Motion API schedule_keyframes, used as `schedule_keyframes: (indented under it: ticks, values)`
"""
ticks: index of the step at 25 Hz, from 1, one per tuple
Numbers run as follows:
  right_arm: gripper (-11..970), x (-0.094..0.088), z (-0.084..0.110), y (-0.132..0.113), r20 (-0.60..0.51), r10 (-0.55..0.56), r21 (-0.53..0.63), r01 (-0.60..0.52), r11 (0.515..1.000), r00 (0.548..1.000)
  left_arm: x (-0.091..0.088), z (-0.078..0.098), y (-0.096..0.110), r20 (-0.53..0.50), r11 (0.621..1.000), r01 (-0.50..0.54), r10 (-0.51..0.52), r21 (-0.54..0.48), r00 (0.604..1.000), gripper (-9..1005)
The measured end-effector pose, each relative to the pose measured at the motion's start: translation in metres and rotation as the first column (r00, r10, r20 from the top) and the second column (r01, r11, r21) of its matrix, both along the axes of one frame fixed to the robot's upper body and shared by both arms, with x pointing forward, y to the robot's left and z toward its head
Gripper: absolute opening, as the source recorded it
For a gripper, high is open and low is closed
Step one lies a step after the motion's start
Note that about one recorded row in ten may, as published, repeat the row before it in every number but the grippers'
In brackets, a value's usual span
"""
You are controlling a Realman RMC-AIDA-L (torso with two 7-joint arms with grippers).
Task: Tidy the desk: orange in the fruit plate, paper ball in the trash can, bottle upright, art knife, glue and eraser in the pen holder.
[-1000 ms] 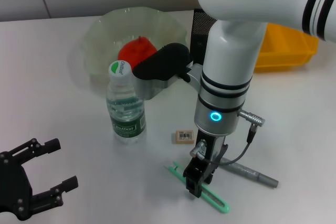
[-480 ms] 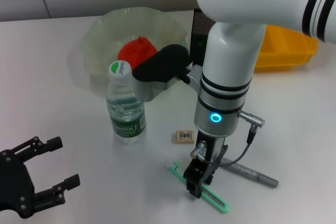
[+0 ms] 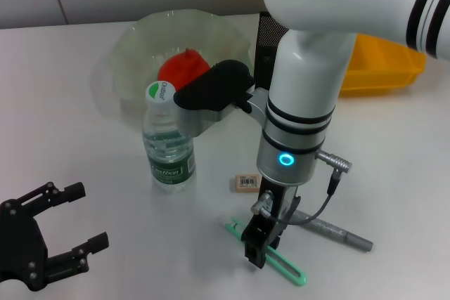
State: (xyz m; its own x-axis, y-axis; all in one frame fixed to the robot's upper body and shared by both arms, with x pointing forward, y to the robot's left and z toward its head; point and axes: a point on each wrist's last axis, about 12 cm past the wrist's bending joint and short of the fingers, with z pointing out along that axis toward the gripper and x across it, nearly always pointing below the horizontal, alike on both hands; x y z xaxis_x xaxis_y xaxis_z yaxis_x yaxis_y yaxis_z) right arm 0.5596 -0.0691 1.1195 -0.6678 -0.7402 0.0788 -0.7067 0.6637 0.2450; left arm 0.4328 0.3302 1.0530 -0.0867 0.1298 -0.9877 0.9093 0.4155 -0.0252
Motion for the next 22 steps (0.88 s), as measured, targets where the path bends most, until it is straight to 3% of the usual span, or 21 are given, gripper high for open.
schedule_keyframes:
  ticks: [16,20,22]
  values:
    - [318,-0.004,-0.002,0.001,-0.003,0.015,0.006,-0.015,1.000,1.000,0.001,0.000,-0.001,0.002,1.000,-0.007,0.007,-0.001,1.000,806]
    - [181,-0.006,0.003,0.002,-0.007,0.026,0.028,-0.026,0.999,1.000,0.001,0.000,-0.001,0.002,1.000,-0.007,0.007,-0.001,1.000,807]
    - [181,-0.007,0.009,0.000,-0.005,0.028,0.045,-0.028,0.999,1.000,0.001,0.000,-0.001,0.002,1.000,-0.008,0.008,-0.001,1.000,807]
